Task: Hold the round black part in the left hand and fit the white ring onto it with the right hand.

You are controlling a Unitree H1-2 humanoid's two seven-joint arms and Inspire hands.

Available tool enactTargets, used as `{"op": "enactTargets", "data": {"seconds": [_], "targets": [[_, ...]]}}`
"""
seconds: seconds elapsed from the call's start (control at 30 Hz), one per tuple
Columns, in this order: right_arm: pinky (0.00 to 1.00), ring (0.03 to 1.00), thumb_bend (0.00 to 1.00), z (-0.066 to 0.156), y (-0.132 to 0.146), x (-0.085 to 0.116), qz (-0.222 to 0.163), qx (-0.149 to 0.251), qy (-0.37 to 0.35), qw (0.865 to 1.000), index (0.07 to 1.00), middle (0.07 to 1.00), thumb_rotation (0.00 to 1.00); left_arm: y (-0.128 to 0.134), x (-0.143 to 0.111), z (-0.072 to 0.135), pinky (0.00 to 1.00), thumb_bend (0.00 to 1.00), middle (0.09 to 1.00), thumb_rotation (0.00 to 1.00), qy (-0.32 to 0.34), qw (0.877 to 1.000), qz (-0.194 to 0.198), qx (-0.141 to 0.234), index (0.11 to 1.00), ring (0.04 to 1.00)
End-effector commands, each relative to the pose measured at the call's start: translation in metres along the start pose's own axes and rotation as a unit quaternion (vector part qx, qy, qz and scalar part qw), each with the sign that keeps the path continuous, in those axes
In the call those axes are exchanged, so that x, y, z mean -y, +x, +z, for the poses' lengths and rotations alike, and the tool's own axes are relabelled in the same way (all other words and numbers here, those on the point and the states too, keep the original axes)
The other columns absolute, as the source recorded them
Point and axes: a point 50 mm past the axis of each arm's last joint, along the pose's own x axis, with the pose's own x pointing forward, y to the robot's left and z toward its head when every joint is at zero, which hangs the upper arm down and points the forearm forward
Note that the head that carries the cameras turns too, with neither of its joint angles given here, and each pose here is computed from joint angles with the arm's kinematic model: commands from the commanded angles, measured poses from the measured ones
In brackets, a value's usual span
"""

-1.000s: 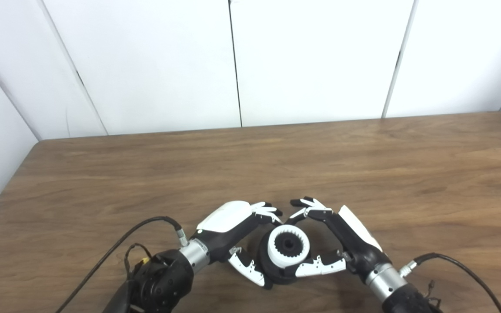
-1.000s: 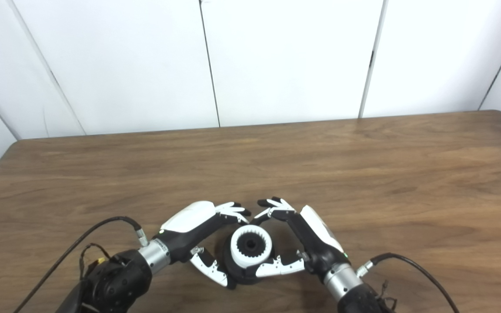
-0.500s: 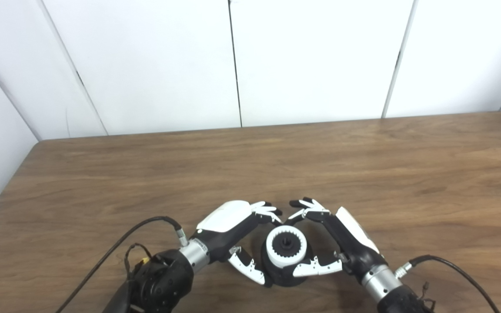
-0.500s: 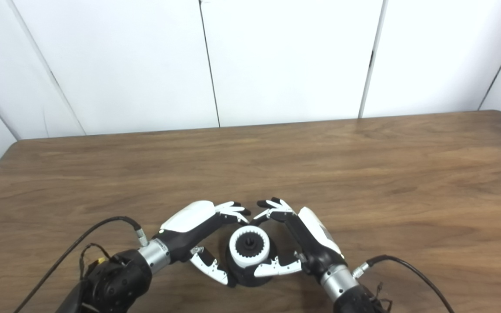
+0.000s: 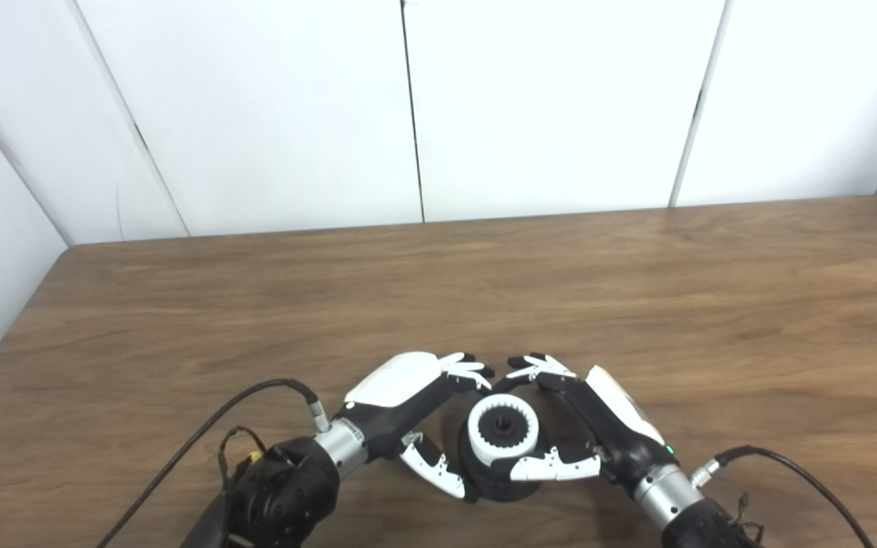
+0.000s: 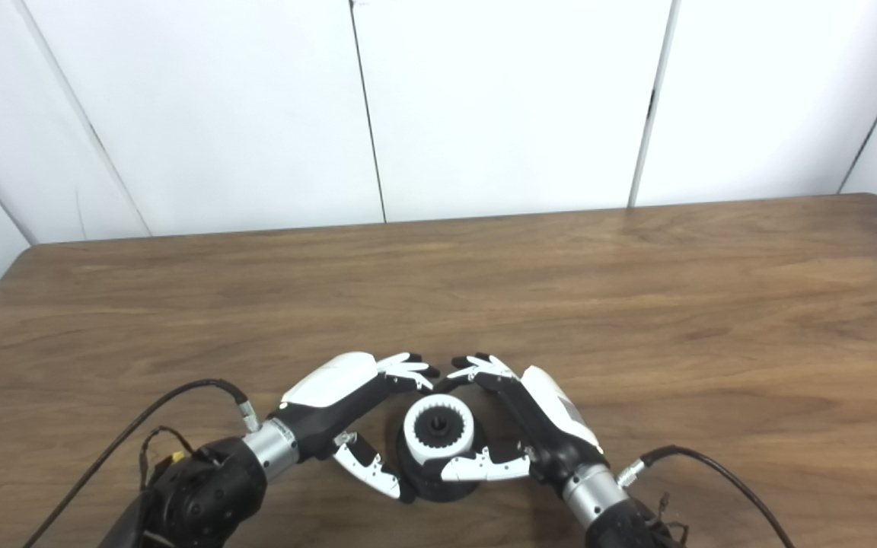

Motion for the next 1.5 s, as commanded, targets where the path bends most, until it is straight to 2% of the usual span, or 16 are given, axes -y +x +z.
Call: {"op": "enactTargets", "data": {"seconds": [0.0,0.37,0.63,0.73,1.0,1.1,1.23,1.37,1.47], "targets": [[0.86,0.960,0.94,0.008,0.007,0.010,-0.011,0.021,-0.007,1.000,0.692,0.887,0.42,-0.001,-0.004,-0.001,0.86,0.93,0.914,0.19,0.005,1.000,-0.004,-0.001,0.712,0.976],[0.87,0.957,0.96,0.006,0.008,0.014,-0.017,0.014,-0.011,1.000,0.693,0.888,0.46,-0.002,-0.009,-0.002,0.86,0.94,0.927,0.22,0.016,1.000,-0.012,-0.007,0.782,0.985],[0.89,0.944,0.96,0.007,0.004,0.027,-0.028,0.016,-0.027,0.999,0.717,0.884,0.46,-0.008,-0.016,-0.003,0.87,1.00,0.931,0.23,0.004,1.000,-0.005,-0.018,0.809,0.980],[0.95,0.957,0.95,0.009,0.002,0.032,-0.031,0.018,-0.017,0.999,0.724,0.892,0.45,-0.014,-0.021,-0.006,0.87,1.00,0.936,0.22,-0.003,1.000,0.002,-0.024,0.815,0.982],[0.95,0.957,0.97,0.011,-0.002,0.050,-0.046,0.020,-0.024,0.998,0.729,0.892,0.44,-0.029,-0.039,-0.016,0.85,1.00,0.930,0.19,-0.005,0.999,0.015,-0.040,0.821,0.974],[0.92,0.952,0.97,0.011,-0.002,0.055,-0.051,0.021,-0.027,0.998,0.734,0.892,0.45,-0.035,-0.043,-0.019,0.85,1.00,0.926,0.18,-0.015,0.999,0.024,-0.043,0.824,0.970],[0.90,0.947,0.98,0.008,-0.006,0.062,-0.058,0.014,-0.023,0.998,0.756,0.891,0.46,-0.040,-0.048,-0.021,0.85,1.00,0.916,0.21,-0.023,0.998,0.034,-0.048,0.850,0.954],[0.99,0.939,1.00,0.004,-0.011,0.069,-0.070,0.008,-0.002,0.997,0.795,0.887,0.46,-0.047,-0.053,-0.024,0.86,1.00,0.913,0.23,-0.049,0.996,0.051,-0.050,0.876,0.942],[0.94,0.931,0.99,0.001,-0.014,0.073,-0.080,0.005,0.014,0.997,0.814,0.888,0.48,-0.053,-0.055,-0.025,0.88,1.00,0.920,0.27,-0.083,0.993,0.066,-0.055,0.908,0.940]]}}
